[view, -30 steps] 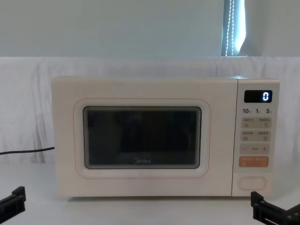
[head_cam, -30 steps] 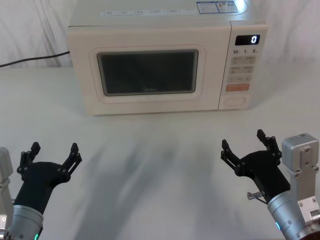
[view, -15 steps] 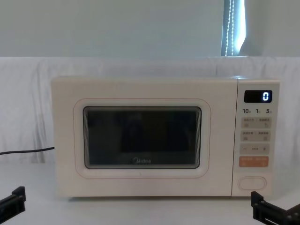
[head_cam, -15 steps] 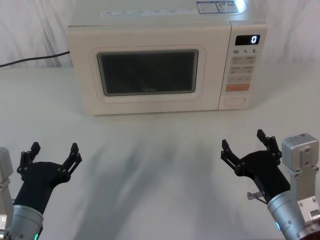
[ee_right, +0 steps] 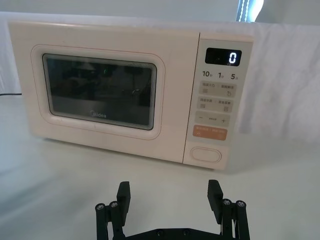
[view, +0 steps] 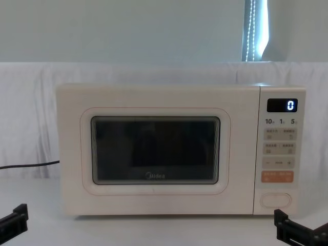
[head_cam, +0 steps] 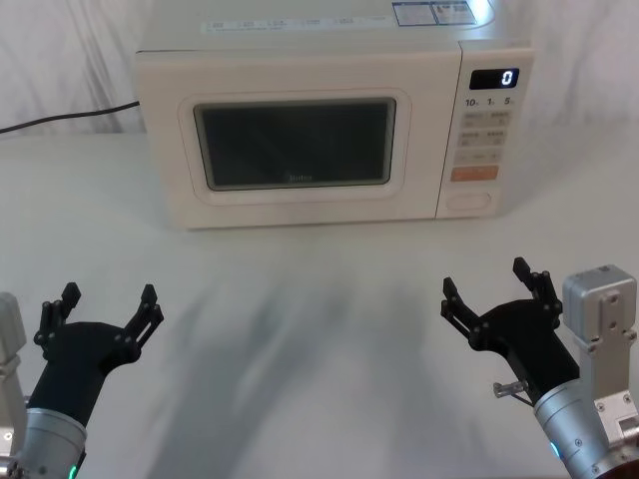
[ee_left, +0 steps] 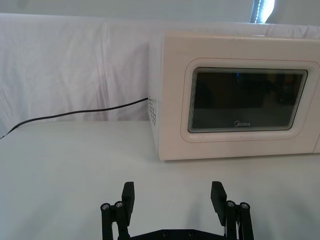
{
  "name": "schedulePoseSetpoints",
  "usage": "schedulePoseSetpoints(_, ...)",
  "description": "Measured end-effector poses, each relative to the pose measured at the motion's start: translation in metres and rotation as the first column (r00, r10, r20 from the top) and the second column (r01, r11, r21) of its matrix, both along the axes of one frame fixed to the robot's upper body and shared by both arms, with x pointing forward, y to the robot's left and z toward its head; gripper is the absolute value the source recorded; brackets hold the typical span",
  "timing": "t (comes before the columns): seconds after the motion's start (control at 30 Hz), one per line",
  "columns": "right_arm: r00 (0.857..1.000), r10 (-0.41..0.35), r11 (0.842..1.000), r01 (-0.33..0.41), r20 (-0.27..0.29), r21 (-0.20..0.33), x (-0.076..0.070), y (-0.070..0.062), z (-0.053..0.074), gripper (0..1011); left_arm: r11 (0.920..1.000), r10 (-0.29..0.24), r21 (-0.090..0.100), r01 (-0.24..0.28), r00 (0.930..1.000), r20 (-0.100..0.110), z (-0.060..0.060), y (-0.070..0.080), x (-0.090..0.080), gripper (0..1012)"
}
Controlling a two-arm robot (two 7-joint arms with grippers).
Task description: Press the button to open the microwave door with one hand; close the microwave door with the other hand.
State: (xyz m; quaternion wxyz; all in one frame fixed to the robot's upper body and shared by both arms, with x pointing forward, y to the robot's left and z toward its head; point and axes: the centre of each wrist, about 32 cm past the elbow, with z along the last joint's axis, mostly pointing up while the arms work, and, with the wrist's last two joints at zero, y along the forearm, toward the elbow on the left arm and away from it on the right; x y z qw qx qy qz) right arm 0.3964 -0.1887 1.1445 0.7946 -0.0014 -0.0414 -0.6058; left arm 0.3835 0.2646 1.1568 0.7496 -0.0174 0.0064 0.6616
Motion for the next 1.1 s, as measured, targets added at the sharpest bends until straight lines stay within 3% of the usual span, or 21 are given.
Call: schedulePoseSetpoints(1.1, 1.000, 0.000, 1.000, 0.000, 0.000, 0.000, 0.0000, 0.0000, 0.0000, 1002, 1.0000, 0.000, 0.000, 0.000, 1.0000, 0.000, 0.0000, 0.0000, 0.0000, 1001)
